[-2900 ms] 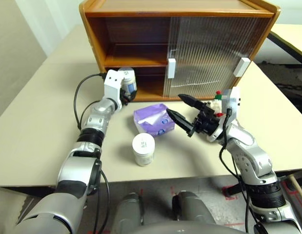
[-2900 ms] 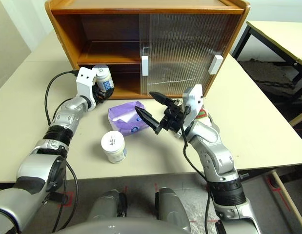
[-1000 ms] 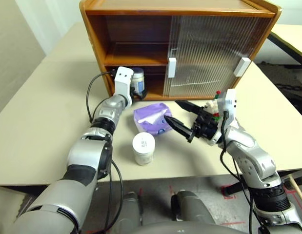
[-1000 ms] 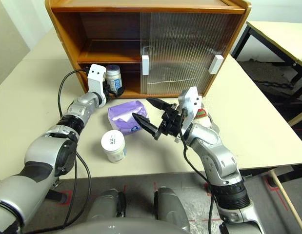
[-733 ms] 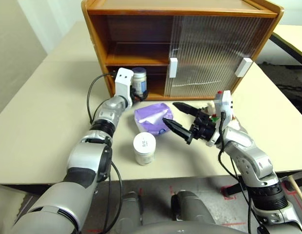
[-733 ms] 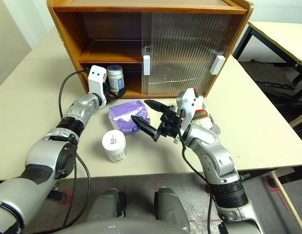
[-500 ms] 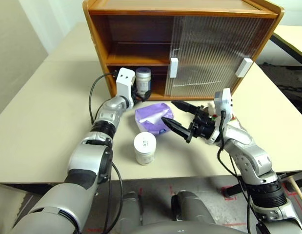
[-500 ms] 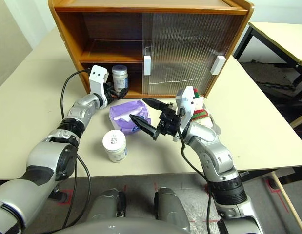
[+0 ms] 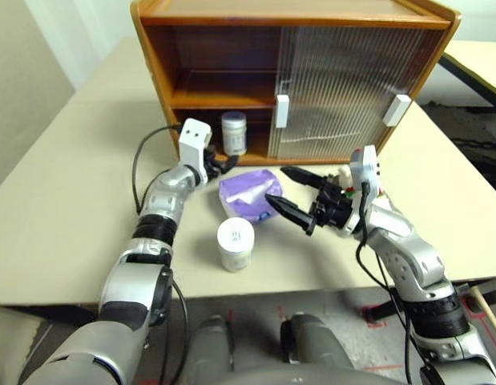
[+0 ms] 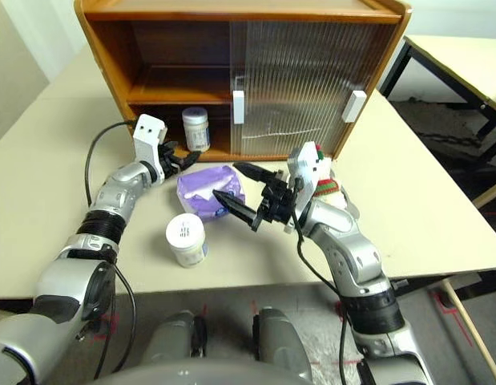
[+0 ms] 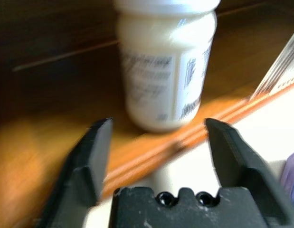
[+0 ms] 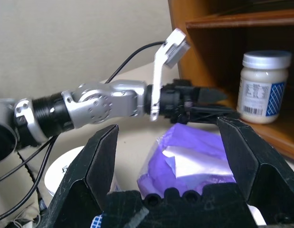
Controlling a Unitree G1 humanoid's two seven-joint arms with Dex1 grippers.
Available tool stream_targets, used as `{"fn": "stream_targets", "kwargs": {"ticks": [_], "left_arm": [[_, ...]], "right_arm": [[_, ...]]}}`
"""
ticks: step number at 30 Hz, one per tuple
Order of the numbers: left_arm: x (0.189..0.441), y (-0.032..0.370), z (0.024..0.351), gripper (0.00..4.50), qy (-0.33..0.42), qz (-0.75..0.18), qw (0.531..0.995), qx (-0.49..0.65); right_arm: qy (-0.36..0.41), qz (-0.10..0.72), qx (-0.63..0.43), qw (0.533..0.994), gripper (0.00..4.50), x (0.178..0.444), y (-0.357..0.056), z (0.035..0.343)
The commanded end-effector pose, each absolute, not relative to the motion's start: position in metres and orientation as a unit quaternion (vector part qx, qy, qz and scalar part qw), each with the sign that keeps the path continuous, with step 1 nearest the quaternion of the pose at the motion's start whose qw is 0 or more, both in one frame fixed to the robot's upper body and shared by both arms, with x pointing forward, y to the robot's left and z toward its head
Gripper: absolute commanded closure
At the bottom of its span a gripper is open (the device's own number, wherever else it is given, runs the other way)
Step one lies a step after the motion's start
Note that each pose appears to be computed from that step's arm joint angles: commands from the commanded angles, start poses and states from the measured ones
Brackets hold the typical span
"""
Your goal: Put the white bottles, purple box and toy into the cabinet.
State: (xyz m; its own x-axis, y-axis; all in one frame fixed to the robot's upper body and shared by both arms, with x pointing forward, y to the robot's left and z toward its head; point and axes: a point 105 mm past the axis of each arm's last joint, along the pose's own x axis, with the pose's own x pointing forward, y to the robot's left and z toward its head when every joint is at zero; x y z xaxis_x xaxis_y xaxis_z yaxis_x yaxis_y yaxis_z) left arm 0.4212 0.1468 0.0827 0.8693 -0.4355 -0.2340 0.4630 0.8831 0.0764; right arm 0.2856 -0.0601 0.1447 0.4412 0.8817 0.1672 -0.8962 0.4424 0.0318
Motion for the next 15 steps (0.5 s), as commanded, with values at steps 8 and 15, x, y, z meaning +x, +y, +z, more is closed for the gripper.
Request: {"fn": "stream_targets", "kwargs": {"ticks": [8,15], "left_arm": [[0.429,0.145,0.096,4.44,0.091,-0.210,0.971,0.074],[0.443,0.138,0.097,4.44,0.094,-0.190,0.971,0.114]], "right_arm": [[-0.060,0.541,0.049,0.838,0.00,0.285,-0.055,0.141],[-0.058,0.537,0.047,0.840,0.00,0.282,-0.056,0.139]]}}
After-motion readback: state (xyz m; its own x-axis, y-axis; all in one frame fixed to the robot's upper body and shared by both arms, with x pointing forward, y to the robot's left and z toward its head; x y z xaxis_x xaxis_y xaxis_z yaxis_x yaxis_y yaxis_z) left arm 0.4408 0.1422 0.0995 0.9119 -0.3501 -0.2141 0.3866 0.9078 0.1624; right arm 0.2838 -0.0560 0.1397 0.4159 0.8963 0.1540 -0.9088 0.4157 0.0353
